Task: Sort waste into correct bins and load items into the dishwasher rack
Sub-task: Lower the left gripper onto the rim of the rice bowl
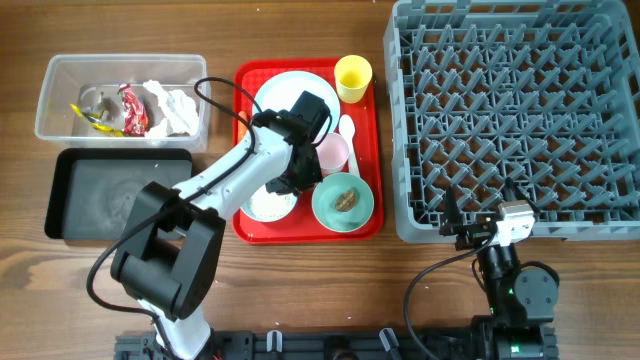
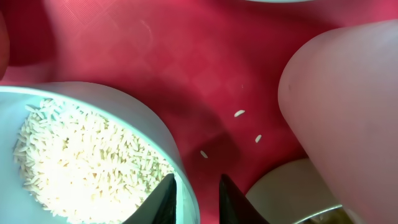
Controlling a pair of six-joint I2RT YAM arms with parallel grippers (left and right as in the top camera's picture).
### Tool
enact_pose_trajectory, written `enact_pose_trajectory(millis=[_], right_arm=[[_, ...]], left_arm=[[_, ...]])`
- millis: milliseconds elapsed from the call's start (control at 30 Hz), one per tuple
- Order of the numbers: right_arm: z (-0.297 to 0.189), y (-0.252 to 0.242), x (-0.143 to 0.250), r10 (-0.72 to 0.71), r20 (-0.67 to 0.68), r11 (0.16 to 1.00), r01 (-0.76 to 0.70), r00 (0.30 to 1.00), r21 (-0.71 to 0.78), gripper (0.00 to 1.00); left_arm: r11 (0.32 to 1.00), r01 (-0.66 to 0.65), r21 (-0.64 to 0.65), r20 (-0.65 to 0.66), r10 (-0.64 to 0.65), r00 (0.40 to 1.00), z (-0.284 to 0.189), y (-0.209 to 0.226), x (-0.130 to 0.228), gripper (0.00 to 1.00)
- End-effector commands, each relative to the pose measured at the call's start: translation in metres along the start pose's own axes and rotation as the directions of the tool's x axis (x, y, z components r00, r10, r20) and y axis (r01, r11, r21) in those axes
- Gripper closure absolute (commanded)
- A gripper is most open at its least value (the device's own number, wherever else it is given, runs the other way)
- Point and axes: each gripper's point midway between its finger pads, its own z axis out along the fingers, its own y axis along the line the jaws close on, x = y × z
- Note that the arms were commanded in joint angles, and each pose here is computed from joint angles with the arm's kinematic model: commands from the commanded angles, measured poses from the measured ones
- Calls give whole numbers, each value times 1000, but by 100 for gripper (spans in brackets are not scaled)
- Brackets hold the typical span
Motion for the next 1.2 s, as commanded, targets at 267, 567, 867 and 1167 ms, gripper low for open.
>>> enact_pose_trajectory(millis=[267, 567, 867, 1167], right_arm=[[0, 2, -2, -11, 10, 1000, 11, 1000, -11, 0], [0, 2, -2, -11, 10, 1000, 11, 1000, -11, 0], [0, 2, -2, -11, 10, 1000, 11, 1000, -11, 0], [0, 2, -2, -11, 10, 1000, 11, 1000, -11, 0]], left_arm=[[1000, 4, -25, 21, -4, 1000, 0, 2, -5, 78], [1000, 4, -25, 27, -3, 1000, 0, 2, -6, 81], [1000, 4, -26, 27, -3, 1000, 0, 2, -6, 82], [999, 5, -40, 38, -3, 999, 4, 6, -6, 83]])
